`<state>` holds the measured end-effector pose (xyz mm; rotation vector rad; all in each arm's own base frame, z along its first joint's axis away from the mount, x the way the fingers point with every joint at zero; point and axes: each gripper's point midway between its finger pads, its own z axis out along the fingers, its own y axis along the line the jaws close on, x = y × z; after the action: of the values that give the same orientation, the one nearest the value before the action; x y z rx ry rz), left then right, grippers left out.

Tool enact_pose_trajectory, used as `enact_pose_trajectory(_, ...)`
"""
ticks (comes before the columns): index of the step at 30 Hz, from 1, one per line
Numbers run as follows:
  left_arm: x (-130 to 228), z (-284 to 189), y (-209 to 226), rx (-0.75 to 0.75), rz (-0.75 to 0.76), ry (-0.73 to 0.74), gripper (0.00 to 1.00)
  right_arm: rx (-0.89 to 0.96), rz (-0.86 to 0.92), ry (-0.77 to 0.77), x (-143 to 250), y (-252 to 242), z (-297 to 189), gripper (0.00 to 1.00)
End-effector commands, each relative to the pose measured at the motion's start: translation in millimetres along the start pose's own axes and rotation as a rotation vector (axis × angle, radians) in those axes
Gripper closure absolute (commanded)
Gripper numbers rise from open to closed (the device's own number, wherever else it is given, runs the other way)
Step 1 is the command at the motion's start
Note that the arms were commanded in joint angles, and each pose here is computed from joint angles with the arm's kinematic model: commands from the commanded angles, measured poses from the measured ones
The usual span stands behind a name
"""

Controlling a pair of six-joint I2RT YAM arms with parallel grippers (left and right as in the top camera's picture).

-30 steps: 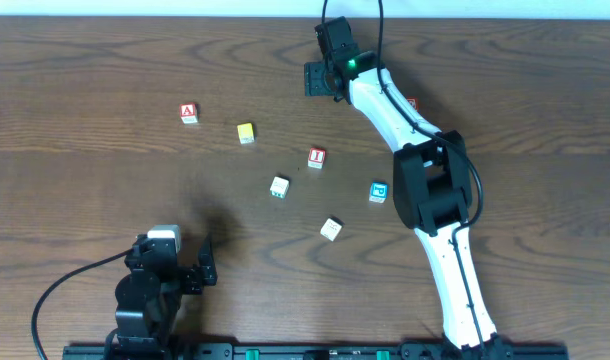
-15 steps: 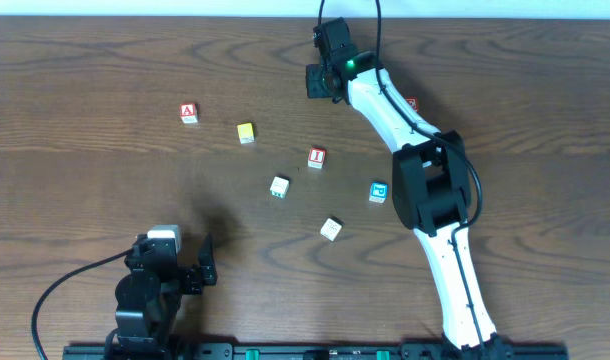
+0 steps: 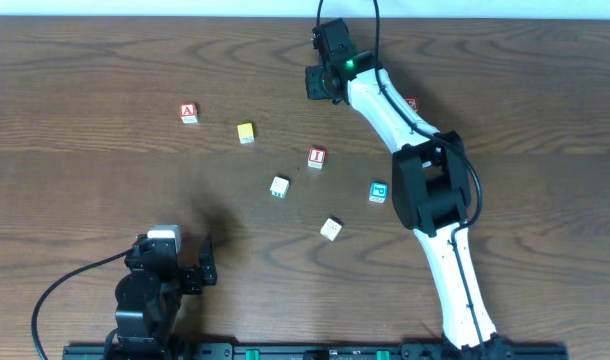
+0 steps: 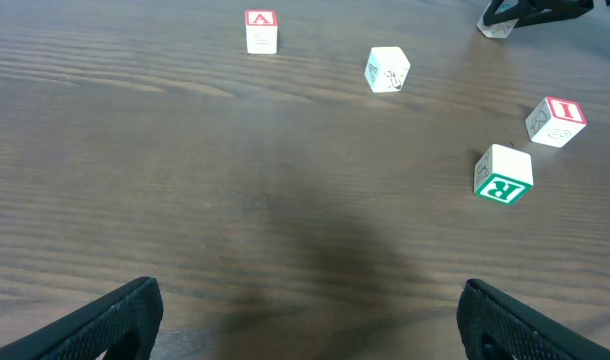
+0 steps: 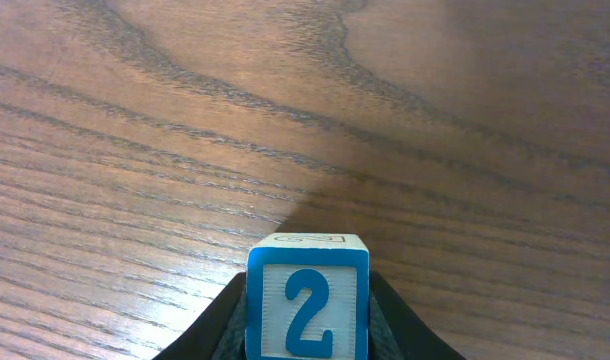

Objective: Spell out Ai2
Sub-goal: 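Move the right gripper to the blue 2 block and grasp it, then carry the blue 2 block and place it right of the I block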

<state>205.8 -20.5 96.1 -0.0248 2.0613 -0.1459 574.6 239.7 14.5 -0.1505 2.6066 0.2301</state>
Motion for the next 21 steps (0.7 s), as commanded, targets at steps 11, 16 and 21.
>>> enact_pose_trajectory(11,1.9,1.6,2.4,-0.011,0.008,-0.001,0.05,0.075,0.078,-0.001,-35.9,5.1,-154.8,0.99)
enact_pose_trajectory(16,1.9,1.6,2.4,-0.011,0.008,-0.001,0.05,0.136,0.048,0.116,1.3,4.0,-208.4,0.98)
enact_pose_trajectory(21,1.9,1.6,2.4,-0.011,0.008,-0.001,0.05,0.153,-0.05,0.168,39.0,28.6,-217.6,0.98)
